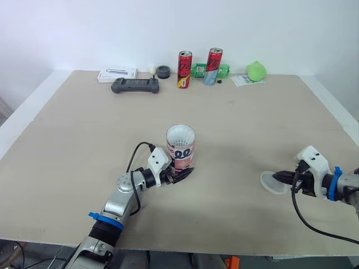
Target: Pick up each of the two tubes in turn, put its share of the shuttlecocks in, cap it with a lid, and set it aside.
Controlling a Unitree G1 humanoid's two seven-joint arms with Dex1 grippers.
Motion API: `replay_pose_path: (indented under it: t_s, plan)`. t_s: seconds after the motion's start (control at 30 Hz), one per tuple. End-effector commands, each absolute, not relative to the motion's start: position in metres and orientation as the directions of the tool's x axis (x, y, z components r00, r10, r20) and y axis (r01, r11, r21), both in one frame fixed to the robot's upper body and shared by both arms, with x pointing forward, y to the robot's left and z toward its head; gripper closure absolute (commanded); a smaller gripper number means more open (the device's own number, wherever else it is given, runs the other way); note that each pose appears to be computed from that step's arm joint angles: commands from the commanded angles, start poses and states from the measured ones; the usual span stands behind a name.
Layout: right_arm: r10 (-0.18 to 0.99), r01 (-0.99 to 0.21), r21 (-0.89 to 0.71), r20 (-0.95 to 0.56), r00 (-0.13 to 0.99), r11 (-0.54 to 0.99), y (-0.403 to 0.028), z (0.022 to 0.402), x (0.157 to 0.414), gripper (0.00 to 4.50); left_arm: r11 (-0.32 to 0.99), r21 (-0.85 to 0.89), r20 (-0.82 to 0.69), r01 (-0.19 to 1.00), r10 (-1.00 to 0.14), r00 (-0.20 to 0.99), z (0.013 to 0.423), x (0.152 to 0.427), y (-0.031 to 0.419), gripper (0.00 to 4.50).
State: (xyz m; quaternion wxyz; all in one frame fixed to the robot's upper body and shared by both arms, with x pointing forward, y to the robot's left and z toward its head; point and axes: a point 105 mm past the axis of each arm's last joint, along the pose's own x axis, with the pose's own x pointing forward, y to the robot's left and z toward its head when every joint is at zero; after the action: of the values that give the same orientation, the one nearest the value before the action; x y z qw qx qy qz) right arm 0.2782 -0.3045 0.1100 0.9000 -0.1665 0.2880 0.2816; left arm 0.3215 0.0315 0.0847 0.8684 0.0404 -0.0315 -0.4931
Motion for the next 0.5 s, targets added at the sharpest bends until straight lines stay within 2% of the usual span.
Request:
replay_pose_path:
  t_s: [0.03, 0.2, 0.3, 0.4, 0.5]
  plan:
    - [0.528, -0.697, -0.199, -0.521, 0.671, 0.689, -0.275, 0.157, 0.286, 4.43, 0.527, 0.080, -0.033, 0.846, -0.847, 0.531, 0.072, 0.323, 0.036, 1.25]
    - [0.704, -0.772, -0.361, -0.328, 0.630, 0.523, -0.208, 0.249, 0.300, 4.43, 0.521, 0.086, -0.038, 0.849, -0.850, 0.525, 0.072, 0.324, 0.033, 1.25]
    - [0.774, -0.785, -0.460, -0.275, 0.571, 0.416, -0.170, 0.284, 0.302, 4.43, 0.517, 0.089, -0.043, 0.852, -0.852, 0.522, 0.072, 0.325, 0.031, 1.25]
    - [0.825, -0.782, -0.551, -0.270, 0.497, 0.291, -0.130, 0.302, 0.306, 4.43, 0.512, 0.093, -0.049, 0.854, -0.854, 0.518, 0.072, 0.325, 0.030, 1.25]
    - [0.863, -0.784, -0.600, -0.301, 0.406, 0.160, -0.090, 0.305, 0.308, 4.43, 0.517, 0.092, -0.056, 0.851, -0.850, 0.523, 0.071, 0.327, 0.030, 1.25]
